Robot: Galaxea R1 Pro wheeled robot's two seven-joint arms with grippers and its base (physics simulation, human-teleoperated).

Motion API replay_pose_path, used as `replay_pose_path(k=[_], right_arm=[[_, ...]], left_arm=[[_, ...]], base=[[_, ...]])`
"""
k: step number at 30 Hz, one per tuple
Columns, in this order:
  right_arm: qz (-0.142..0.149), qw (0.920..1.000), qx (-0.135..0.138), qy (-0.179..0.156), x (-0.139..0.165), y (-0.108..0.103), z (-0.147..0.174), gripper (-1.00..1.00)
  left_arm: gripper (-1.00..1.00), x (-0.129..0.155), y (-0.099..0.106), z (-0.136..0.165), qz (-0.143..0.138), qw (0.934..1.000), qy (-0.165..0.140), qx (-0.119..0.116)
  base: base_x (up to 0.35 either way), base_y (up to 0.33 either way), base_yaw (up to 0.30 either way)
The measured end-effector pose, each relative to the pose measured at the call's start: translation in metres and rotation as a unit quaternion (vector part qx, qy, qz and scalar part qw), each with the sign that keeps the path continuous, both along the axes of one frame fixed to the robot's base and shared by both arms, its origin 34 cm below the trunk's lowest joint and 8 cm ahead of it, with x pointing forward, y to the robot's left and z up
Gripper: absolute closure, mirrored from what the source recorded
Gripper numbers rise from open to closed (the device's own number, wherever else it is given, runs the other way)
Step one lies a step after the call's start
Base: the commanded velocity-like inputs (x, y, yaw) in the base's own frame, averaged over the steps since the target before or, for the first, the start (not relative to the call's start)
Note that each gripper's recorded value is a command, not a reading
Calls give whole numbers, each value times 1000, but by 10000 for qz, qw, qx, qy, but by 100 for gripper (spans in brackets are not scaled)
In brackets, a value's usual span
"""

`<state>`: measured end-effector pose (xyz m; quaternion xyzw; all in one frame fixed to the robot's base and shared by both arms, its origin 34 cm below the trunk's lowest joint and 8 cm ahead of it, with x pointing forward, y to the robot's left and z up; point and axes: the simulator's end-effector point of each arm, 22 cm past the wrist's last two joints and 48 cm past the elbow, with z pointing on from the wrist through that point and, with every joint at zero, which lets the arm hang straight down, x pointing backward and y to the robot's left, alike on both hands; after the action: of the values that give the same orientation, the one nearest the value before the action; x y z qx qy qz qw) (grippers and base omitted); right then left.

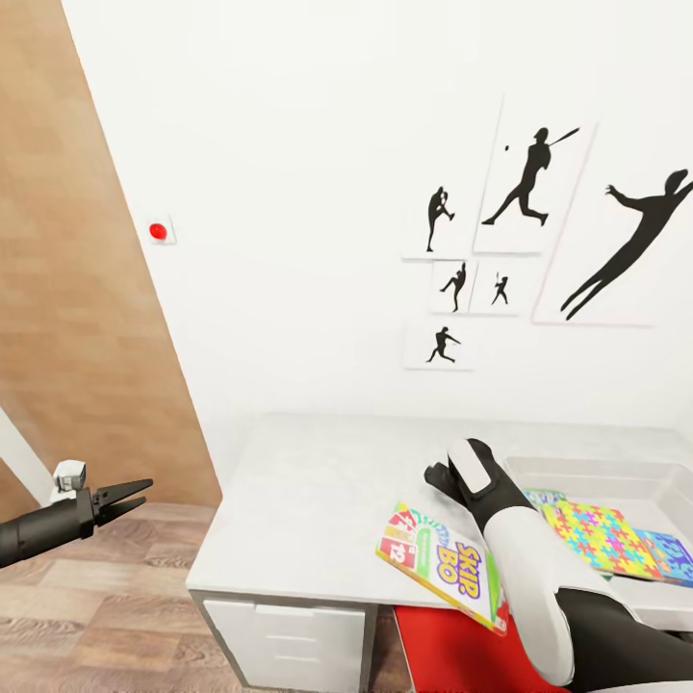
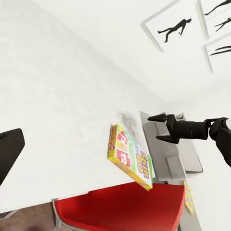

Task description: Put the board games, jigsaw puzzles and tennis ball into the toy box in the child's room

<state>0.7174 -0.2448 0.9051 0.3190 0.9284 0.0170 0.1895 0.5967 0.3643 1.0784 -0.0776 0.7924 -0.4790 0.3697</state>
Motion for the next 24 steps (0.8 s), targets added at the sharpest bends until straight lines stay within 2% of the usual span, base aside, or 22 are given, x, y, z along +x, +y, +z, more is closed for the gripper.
replay_pose_path(k=[24], right_arm=[[-121,9999,-95,78,1,-9,-21,-100]], left_arm=[[-100,3,0,-19,0,9998,197,0]], base=[[0,0,0]])
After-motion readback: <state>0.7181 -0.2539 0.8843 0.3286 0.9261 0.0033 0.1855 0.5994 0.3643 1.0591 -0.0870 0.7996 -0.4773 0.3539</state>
